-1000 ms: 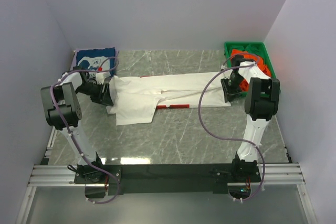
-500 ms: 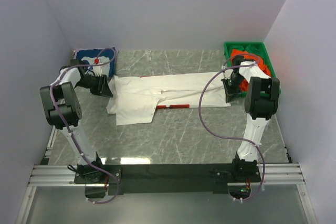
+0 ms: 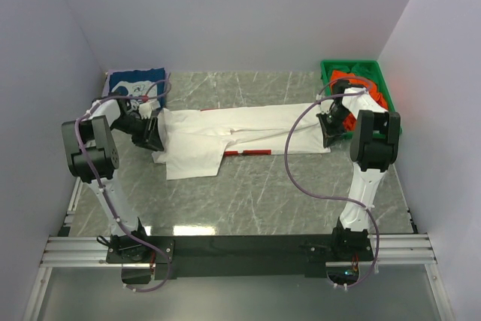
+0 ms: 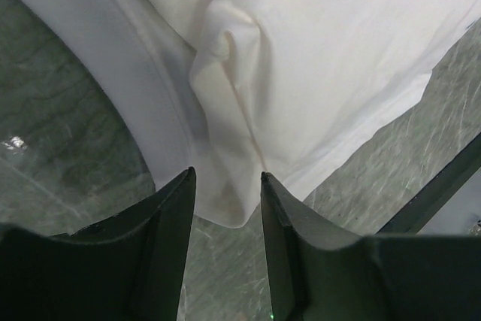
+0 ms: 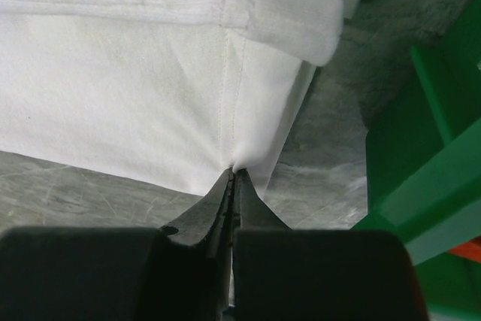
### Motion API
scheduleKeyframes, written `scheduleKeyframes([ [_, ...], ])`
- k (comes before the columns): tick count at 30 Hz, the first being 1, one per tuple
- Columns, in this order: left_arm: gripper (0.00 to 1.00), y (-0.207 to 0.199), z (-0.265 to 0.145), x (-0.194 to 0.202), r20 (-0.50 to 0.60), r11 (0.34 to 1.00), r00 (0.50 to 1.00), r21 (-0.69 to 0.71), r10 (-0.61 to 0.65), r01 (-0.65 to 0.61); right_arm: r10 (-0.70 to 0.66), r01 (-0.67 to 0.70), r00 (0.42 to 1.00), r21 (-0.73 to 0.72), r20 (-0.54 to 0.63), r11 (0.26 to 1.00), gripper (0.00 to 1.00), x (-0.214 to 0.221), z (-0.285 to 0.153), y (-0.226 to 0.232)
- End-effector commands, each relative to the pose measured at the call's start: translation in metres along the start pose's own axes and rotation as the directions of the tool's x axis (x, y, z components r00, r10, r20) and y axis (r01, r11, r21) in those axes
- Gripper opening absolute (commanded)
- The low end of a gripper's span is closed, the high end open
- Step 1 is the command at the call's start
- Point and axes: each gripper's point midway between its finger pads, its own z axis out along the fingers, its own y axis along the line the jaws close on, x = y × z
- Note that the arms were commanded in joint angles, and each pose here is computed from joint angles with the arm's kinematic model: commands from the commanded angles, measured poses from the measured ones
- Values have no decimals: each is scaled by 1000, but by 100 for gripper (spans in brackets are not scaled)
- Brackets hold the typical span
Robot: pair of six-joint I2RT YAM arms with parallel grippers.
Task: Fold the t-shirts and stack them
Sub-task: Fold the tshirt
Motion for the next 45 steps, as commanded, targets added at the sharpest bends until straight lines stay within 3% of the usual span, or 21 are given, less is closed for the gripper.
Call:
scheduleKeyframes([
  [1, 46, -6, 9, 9, -47, 1000, 999, 10, -2, 3, -25, 23, 998, 24, 55, 999, 0, -9, -25, -3],
  [14, 35, -7, 20, 4, -61, 1000, 998, -2, -10, 10, -29, 28, 998, 21, 56, 999, 0, -7, -24, -2],
  [17, 26, -10, 16, 2, -46, 1000, 999, 3, 7, -7, -35, 34, 998, 21, 53, 999, 0, -5, -26, -2],
  [20, 11, -17, 8, 0, -18, 999, 999, 19, 37, -37, -47, 45, 997, 33, 64, 998, 0, -6, -31, -3],
  [21, 1, -18, 5, 0, -10, 999, 999, 20, 46, -46, -50, 48, 997, 36, 66, 998, 0, -5, -32, -3],
  [29, 1, -40, -29, 12, 36, 985, 986, 47, 164, -166, -106, 100, 992, 77, 74, 992, 0, 5, -55, -7],
  [33, 1, -43, -30, 30, 6, 979, 981, 56, 196, -196, -118, 114, 992, 81, 48, 990, 0, 14, -48, -8],
  [41, 1, -19, -15, 72, -105, 978, 973, -14, 204, -206, -159, 160, 987, 127, -22, 979, 0, 38, -21, -20],
  [45, 1, -5, -9, 72, -115, 983, 979, -56, 166, -173, -148, 153, 988, 117, -50, 981, 0, 46, -7, -20],
])
